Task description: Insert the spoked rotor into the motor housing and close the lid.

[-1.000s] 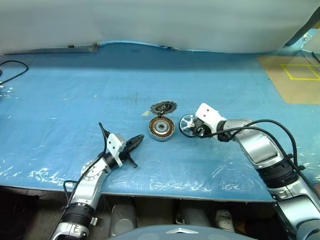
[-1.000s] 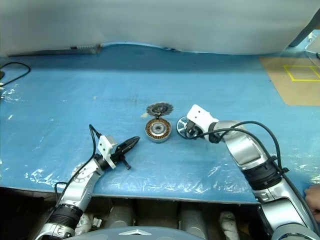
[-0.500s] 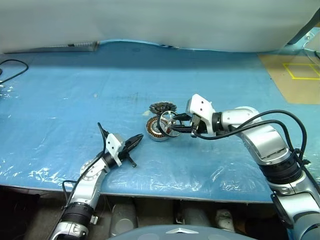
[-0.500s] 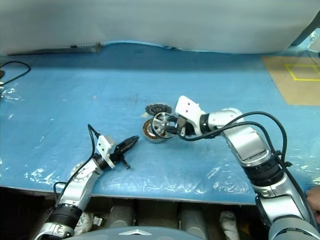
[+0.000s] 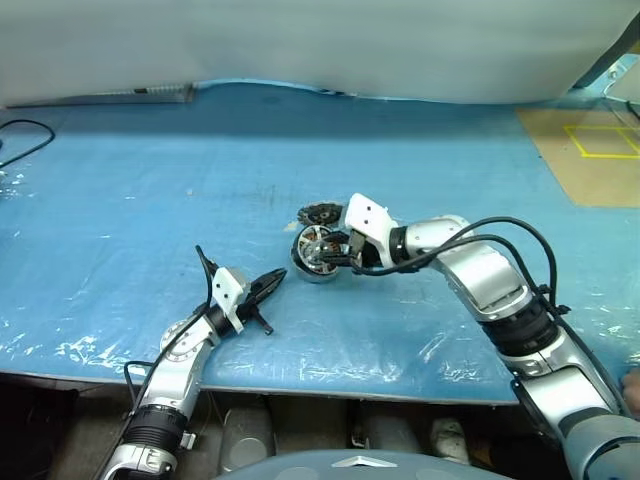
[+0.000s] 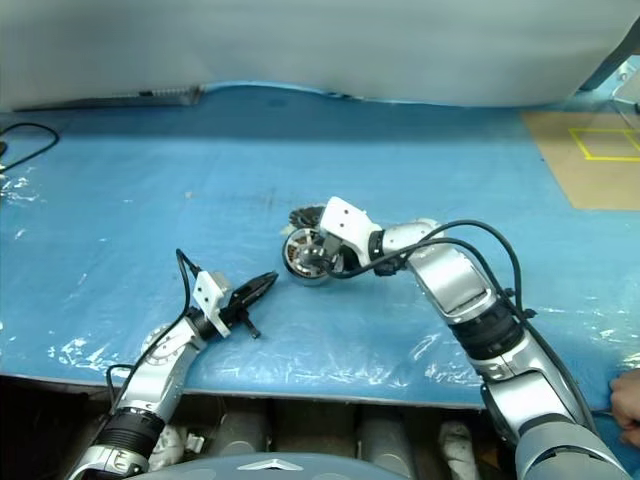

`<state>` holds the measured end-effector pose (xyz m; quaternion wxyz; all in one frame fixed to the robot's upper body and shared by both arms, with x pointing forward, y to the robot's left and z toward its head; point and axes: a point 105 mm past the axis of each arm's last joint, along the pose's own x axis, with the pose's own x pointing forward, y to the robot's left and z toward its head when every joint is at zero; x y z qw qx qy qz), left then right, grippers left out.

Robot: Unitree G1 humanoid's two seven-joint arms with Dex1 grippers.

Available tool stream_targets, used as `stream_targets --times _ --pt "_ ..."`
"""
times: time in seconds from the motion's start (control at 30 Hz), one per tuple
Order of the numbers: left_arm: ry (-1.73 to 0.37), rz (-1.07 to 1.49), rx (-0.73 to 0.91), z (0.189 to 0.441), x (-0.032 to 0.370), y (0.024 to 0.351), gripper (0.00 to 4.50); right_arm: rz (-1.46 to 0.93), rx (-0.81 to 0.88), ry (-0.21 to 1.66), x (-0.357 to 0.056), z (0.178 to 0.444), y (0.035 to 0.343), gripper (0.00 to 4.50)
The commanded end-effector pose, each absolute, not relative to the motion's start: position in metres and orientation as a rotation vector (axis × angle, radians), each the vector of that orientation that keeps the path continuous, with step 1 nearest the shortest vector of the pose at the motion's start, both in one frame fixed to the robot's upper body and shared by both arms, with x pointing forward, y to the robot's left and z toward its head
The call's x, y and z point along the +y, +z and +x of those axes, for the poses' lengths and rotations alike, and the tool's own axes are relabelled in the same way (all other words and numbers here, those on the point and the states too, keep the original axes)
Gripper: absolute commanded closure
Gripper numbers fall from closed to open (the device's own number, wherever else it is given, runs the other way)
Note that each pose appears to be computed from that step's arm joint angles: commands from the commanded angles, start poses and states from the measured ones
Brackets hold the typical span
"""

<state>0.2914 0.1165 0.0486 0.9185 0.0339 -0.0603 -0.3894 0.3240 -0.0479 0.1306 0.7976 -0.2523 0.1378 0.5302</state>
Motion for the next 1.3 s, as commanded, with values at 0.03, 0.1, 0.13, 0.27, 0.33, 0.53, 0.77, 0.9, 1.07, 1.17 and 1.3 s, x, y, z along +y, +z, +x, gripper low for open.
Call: stream_targets --times 0.03,0.1,0.13,0.27,0.33,0.53,0.77,0.9,1.07,1.17,1.3 --pt "-0.793 0.082 -0.161 0.292 0.118 0.056 4.50 -0.569 0.241 1.120 -0.045 0.331 0.141 3.27" --pt "-0.790 0.081 -0.161 0.291 0.117 0.056 4.50 -0.567 0.248 1.114 -0.045 0.334 0.139 3.27" --pt "-0.789 0.080 -0.161 0.291 0.117 0.056 4.50 -0.567 0.250 1.114 -0.045 0.334 0.138 3.27" --pt "-0.784 0.077 -0.163 0.290 0.117 0.056 4.50 -0.573 0.261 1.121 -0.046 0.333 0.135 3.27" --pt "-0.784 0.076 -0.161 0.290 0.118 0.054 4.50 -0.578 0.267 1.130 -0.048 0.331 0.135 3.27" --pt "-0.785 0.075 -0.160 0.291 0.118 0.054 4.50 -0.589 0.273 1.150 -0.050 0.327 0.136 3.27" --pt "-0.788 0.076 -0.158 0.292 0.117 0.055 4.50 -0.600 0.275 1.154 -0.051 0.326 0.136 3.27" --pt "-0.790 0.078 -0.157 0.292 0.117 0.055 4.50 -0.595 0.263 1.157 -0.050 0.326 0.140 3.27" --pt "-0.795 0.078 -0.157 0.291 0.116 0.055 4.50 -0.575 0.237 1.161 -0.047 0.324 0.149 3.27" --pt "-0.799 0.078 -0.158 0.291 0.115 0.056 4.50 -0.571 0.224 1.155 -0.046 0.324 0.152 3.27" --pt "-0.803 0.077 -0.160 0.291 0.114 0.057 4.50 -0.574 0.231 1.147 -0.047 0.325 0.149 3.27"
